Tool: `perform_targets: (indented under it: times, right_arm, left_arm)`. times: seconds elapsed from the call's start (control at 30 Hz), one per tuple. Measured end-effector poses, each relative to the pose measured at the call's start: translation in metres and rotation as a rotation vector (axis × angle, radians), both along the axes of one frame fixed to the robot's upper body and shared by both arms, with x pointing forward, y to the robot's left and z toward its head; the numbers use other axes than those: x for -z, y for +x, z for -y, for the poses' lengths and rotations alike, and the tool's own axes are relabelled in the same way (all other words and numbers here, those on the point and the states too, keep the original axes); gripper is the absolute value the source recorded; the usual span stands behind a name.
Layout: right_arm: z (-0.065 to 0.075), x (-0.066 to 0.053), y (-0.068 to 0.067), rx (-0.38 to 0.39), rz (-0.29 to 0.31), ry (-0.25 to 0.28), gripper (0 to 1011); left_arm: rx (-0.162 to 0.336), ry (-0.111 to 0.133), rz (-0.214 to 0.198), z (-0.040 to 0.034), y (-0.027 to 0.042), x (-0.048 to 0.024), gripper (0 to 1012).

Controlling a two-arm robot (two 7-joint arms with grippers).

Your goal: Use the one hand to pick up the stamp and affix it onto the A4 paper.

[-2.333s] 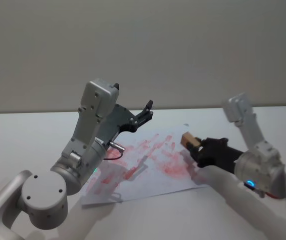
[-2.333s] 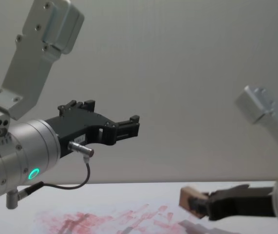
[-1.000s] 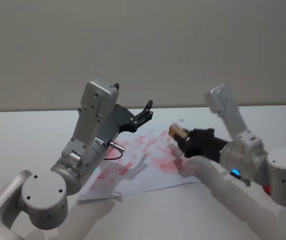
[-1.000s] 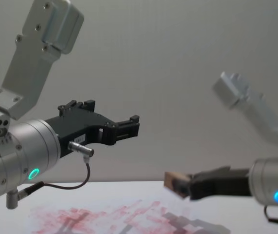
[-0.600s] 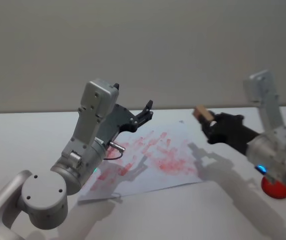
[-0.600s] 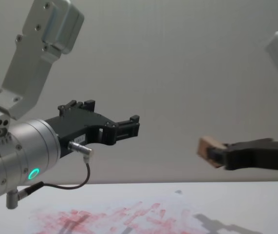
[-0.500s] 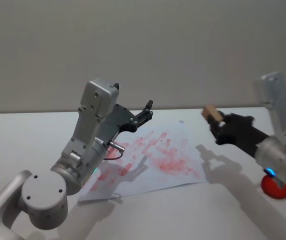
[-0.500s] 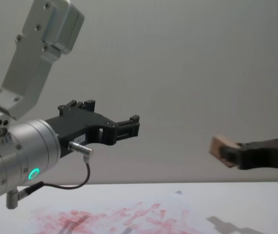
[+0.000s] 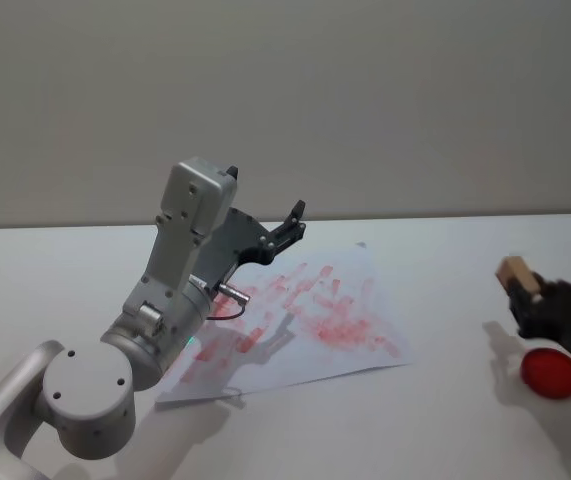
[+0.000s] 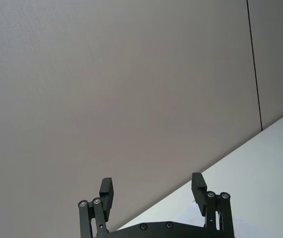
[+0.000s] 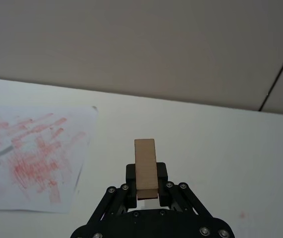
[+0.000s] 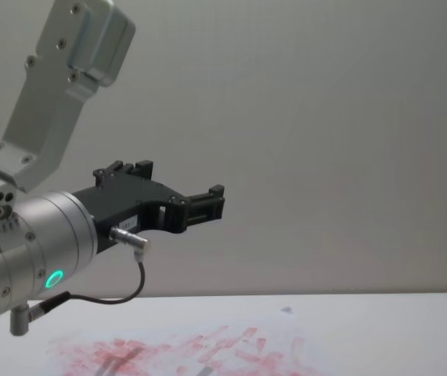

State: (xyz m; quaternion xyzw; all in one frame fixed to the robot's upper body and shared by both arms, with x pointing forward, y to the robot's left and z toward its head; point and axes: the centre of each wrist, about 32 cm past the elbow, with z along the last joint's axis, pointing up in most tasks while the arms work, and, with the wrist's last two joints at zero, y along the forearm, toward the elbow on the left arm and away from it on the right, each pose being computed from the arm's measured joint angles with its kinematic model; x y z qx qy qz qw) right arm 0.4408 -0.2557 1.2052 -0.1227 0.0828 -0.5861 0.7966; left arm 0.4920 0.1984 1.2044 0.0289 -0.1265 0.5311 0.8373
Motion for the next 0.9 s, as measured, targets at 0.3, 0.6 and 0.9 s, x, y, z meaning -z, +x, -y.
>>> perform_targets:
  times: [0.3,0.6,0.9]
  right_arm:
    - [0.015,0.009,-0.019,0.059,-0.088,-0.015,216]
    - [0.018,0.015,-0.022,0.066,-0.143,-0.028,216]
    - [0.018,0.021,-0.02,0.061,-0.184,-0.04,216]
  left_arm:
    - [0.0,0.0,0.0,0.0,0.0,0.0,1001]
    - [0.0,0.0,0.0,0.0,0.0,0.0,1001]
    - [0.0,0.0,0.0,0.0,0.0,0.0,1001]
